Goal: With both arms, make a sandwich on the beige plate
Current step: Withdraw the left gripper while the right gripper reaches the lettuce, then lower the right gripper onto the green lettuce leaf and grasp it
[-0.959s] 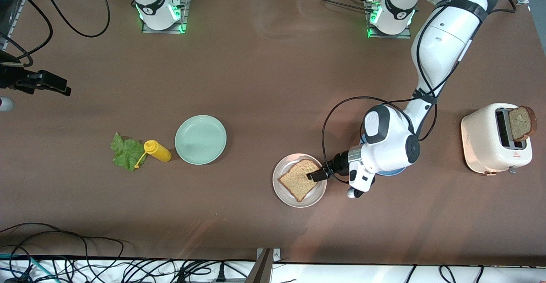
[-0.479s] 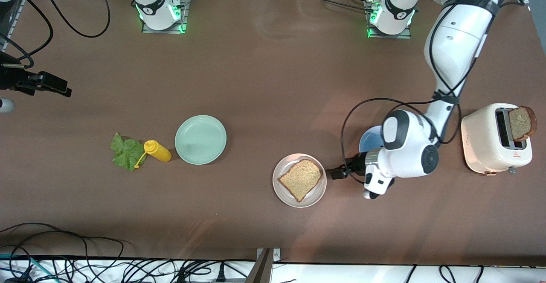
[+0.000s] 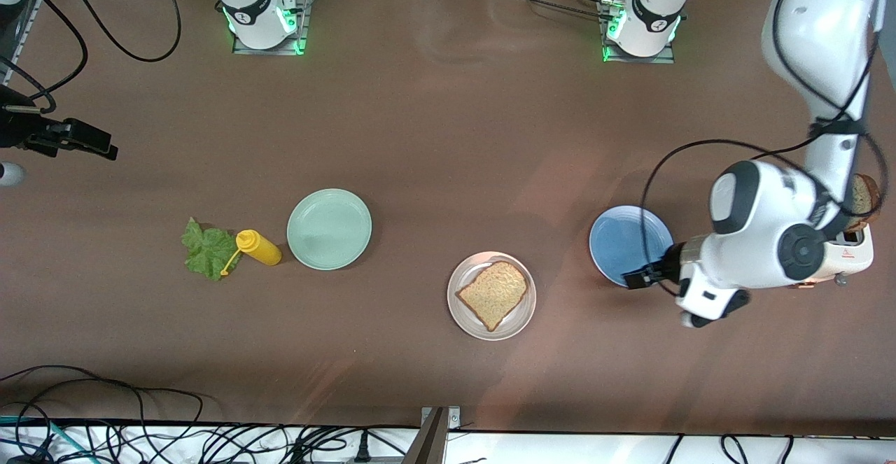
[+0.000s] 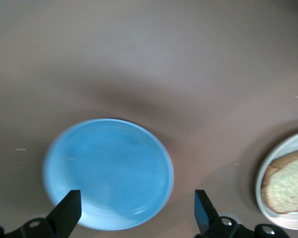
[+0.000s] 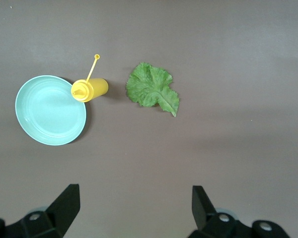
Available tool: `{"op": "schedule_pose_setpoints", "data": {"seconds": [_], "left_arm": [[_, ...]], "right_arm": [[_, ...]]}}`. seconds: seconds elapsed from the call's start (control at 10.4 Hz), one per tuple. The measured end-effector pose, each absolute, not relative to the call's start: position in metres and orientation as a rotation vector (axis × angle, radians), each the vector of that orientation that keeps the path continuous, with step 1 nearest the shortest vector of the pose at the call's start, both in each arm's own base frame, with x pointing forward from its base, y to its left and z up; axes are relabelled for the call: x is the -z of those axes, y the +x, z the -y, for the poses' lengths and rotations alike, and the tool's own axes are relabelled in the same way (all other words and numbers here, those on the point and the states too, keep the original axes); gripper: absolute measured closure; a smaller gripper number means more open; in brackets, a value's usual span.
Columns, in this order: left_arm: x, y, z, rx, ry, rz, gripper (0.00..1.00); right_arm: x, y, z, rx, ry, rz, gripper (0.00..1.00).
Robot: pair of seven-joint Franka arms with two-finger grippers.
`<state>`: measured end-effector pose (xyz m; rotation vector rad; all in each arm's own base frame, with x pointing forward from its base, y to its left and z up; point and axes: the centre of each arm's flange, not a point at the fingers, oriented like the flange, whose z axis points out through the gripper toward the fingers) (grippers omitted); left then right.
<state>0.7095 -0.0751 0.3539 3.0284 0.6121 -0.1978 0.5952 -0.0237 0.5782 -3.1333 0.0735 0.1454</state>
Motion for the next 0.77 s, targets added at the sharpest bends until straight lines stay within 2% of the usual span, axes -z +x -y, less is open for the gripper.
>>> {"op": "schedule_pose_setpoints", "data": {"seconds": [0.38, 0.58, 0.77], "left_arm": [[-0.463, 0.687, 0.01, 0.077, 3.167, -0.532, 0.0], [-0.498, 0.672, -0.031, 0.068, 3.182, -0.528, 0.0], [-0.506, 0.666, -0.044, 0.076, 3.188, -0.521, 0.0]], "right_arm": [[-0.481, 0.631, 0.017, -0.345, -3.131, -0.061, 0.0], [-0.471, 0.636, 0.019, -0.344, -3.133, -0.066, 0.0], [-0.472, 0.637, 0.019, -0.334, -3.131, -0.067, 0.0]]}}
